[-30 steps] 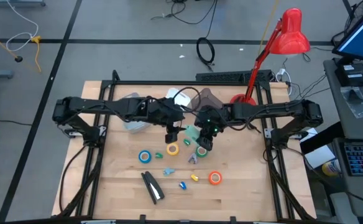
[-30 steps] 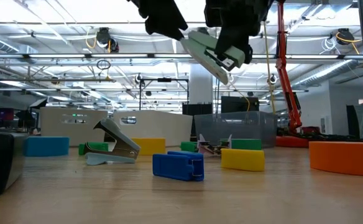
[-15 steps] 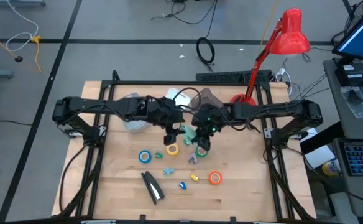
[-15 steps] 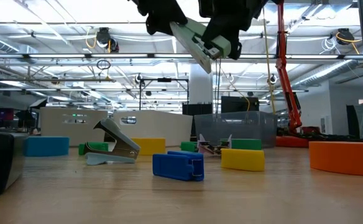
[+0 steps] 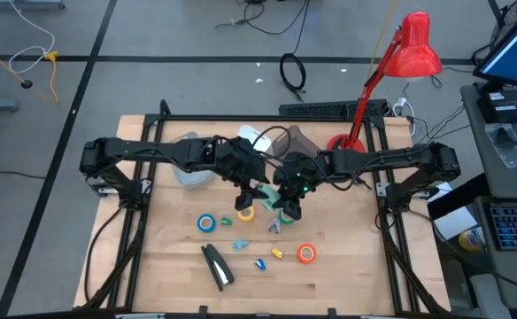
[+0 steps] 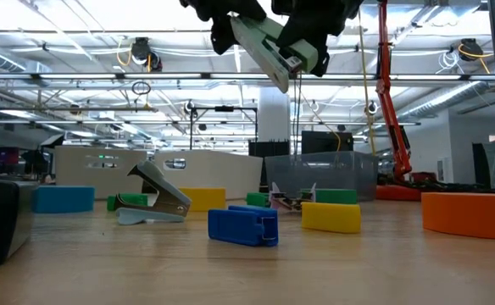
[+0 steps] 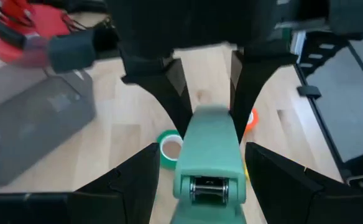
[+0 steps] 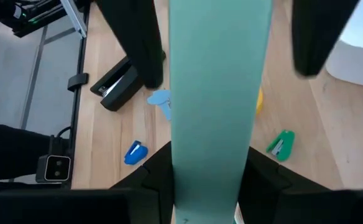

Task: Pick and place Stapler, Stapler remover, tape
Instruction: Put the large light green stapler into the gray bin

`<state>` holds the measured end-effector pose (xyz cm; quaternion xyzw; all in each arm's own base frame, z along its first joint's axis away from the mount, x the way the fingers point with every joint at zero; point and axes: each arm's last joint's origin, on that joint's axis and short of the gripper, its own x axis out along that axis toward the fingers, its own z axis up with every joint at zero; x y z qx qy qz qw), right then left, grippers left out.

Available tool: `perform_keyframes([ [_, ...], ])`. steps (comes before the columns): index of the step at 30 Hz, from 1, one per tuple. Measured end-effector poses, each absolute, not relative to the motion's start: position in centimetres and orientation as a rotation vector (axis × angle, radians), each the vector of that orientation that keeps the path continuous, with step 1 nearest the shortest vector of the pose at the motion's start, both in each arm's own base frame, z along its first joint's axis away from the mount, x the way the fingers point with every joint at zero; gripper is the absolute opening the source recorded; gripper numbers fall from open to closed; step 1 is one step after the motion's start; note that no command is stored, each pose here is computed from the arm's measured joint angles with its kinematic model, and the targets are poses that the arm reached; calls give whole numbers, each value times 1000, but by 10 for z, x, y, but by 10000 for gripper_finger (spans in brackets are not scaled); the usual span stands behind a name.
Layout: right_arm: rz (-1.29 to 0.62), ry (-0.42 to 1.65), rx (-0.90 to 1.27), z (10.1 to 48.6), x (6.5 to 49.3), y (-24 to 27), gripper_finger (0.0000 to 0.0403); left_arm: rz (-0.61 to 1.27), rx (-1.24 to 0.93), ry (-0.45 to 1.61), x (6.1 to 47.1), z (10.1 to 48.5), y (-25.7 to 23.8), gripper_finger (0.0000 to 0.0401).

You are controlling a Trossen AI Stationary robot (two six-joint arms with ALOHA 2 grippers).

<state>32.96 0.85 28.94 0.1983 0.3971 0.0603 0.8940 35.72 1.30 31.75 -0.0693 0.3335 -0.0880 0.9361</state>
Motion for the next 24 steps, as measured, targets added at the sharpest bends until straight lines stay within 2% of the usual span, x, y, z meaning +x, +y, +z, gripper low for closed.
perform_keyframes([
  [9,124,821,412,289,330,8,118,-222,-156,677,358,317,12,233],
  [12,127,813,411,290,330,8,118,-252,-165,665,358,318,11,212],
  [18,129,815,413,290,330,9,118,-277,-183,670,360,316,14,134],
  [24,123,814,417,290,330,8,118,-284,-206,673,359,316,18,127],
])
